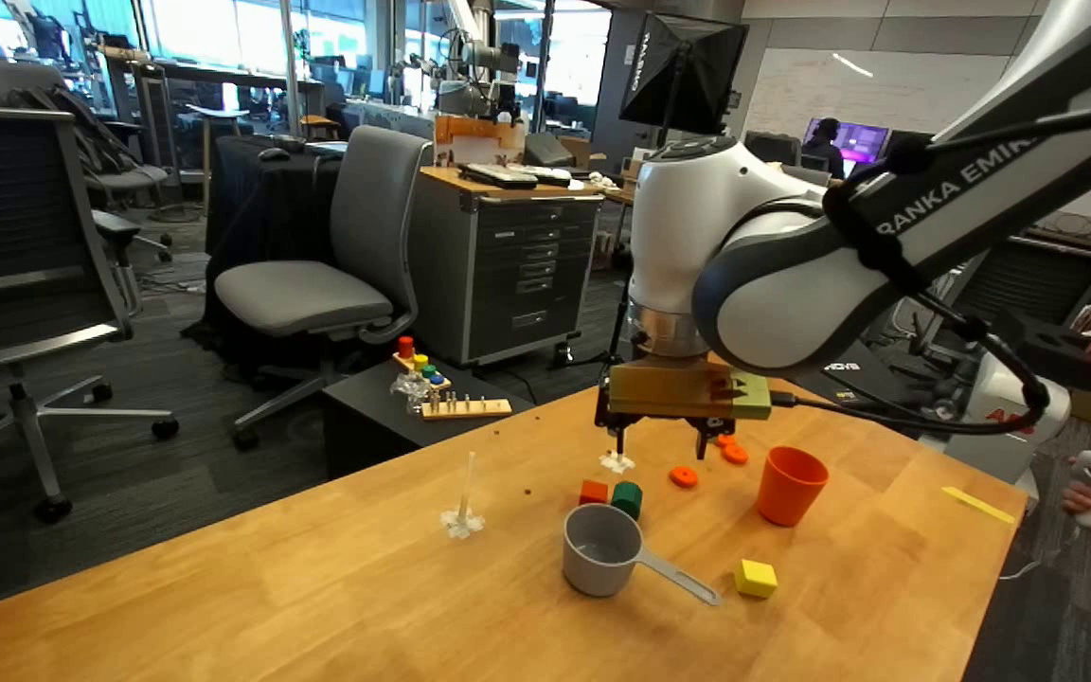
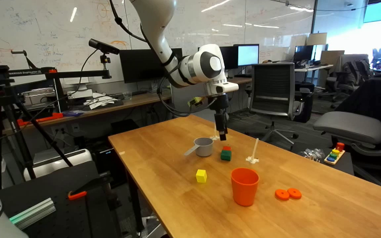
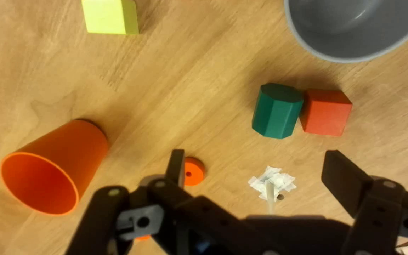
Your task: Put the cubes inside the grey cup
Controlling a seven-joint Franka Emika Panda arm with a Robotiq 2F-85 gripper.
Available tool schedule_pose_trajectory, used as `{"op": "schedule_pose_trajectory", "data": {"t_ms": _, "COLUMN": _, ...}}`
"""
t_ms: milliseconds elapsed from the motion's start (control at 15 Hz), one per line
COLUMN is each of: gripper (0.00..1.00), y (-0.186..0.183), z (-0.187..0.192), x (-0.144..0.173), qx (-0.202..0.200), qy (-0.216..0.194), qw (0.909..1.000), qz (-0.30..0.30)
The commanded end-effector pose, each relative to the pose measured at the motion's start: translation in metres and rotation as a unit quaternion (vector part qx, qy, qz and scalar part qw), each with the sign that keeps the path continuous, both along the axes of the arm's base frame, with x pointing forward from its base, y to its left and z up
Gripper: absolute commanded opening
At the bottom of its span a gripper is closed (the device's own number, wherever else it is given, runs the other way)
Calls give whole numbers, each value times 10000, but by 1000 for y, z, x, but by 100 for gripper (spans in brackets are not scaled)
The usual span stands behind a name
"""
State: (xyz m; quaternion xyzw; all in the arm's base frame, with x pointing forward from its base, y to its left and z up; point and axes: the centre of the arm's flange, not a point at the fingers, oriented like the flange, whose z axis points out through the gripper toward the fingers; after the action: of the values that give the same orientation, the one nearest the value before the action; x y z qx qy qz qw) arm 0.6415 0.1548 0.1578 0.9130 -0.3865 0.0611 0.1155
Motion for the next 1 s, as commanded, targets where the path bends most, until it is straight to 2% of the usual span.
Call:
{"op": "schedule_pose_trajectory", "data": {"t_ms": 0, "gripper": 100, "y": 1, "z": -11, "x": 14, "qx": -152, "qy": -17, "qw": 9999, "qz": 64}}
{"op": "schedule_pose_trajectory", "data": {"t_ms": 400, "gripper": 100, "y": 10, "z": -47, "x": 38, "qx": -122, "qy": -23, "qw": 9999, "qz": 117}}
{"op": "schedule_pose_trajectory", "data": {"t_ms": 800, "gripper": 100, "y": 20, "z": -54, "x": 56, "qx": -123, "qy": -160, "qw": 9996, "qz": 174}}
{"op": "schedule_pose_trajectory", "data": {"t_ms": 933, "gripper": 100, "y": 22, "z": -58, "x": 55, "qx": -7, "qy": -121, "qw": 9998, "qz": 128}}
